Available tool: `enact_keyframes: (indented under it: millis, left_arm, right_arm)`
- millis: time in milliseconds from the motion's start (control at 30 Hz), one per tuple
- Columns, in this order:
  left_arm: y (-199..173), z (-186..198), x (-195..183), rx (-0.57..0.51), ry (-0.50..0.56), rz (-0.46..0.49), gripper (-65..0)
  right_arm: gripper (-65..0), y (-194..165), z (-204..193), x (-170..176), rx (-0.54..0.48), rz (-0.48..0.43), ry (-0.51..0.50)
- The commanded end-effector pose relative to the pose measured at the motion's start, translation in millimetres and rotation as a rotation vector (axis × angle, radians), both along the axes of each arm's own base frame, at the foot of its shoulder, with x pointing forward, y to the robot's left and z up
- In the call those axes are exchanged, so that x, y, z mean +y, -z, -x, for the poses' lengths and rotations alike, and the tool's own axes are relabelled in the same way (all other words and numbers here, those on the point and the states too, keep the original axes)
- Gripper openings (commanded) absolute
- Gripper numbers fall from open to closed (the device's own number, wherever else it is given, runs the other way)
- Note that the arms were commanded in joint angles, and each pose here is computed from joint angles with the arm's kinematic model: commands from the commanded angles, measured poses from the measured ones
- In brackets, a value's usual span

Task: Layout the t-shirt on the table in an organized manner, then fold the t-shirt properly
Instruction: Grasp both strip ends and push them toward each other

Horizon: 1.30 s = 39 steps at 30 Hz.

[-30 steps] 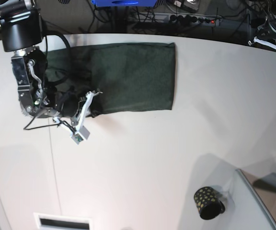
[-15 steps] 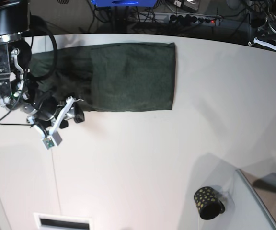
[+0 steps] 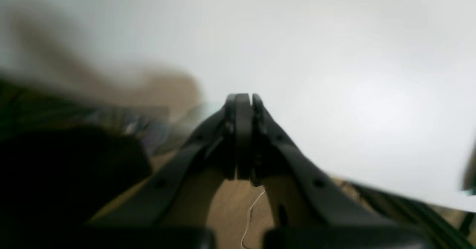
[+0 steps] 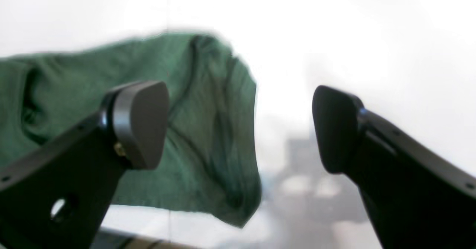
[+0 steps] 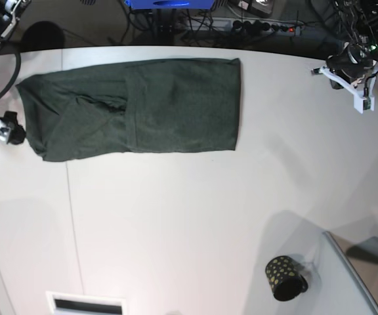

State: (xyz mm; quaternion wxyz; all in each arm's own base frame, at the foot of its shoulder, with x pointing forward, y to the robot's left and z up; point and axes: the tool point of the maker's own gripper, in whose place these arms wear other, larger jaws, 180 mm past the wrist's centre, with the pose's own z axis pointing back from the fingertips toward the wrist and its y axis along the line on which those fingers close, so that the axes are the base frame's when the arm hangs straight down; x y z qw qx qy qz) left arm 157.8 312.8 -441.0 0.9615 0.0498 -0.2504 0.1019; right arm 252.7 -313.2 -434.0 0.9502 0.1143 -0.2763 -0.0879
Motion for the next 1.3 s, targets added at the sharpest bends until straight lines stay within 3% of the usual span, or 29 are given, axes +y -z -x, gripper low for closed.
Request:
enact_keyframes:
  millis: [0, 200, 500, 800, 933, 1100, 1267]
  left_arm:
    - [-8, -15, -3, -0.044, 0.035, -0.013, -65.0]
    - [-3, -55, -69, -0.179, 0.209, 0.054, -65.0]
    - [45, -63, -123, -0.146, 0.354, 0.1, -65.0]
    - [48, -76, -169, -0.182, 0.425, 0.16, -65.0]
    - [46, -93, -180, -0.205, 0.423, 0.179, -65.0]
    - [49, -105, -195, -0.214, 0.415, 0.214, -65.0]
    - [44, -114, -228, -0.229, 0.497, 0.241, -65.0]
  right_arm:
    - [-7.4, -8, -5, -18, -0.023, -0.006, 0.039]
    - [-7.1, 29, 9, -28, 0.095, -0.155, 0.122]
    - [-7.1, 49, 27, -1, 0.186, -0.217, 0.09]
    - [-7.2, 82, 54, 67, 0.32, -0.253, -0.08]
    - [-7.5, 84, 60, 87, 0.329, -0.24, -0.144]
    - [-7.8, 77, 76, 89, 0.366, -0.173, -0.223]
    - [-7.8, 74, 85, 85, 0.373, -0.136, -0.249]
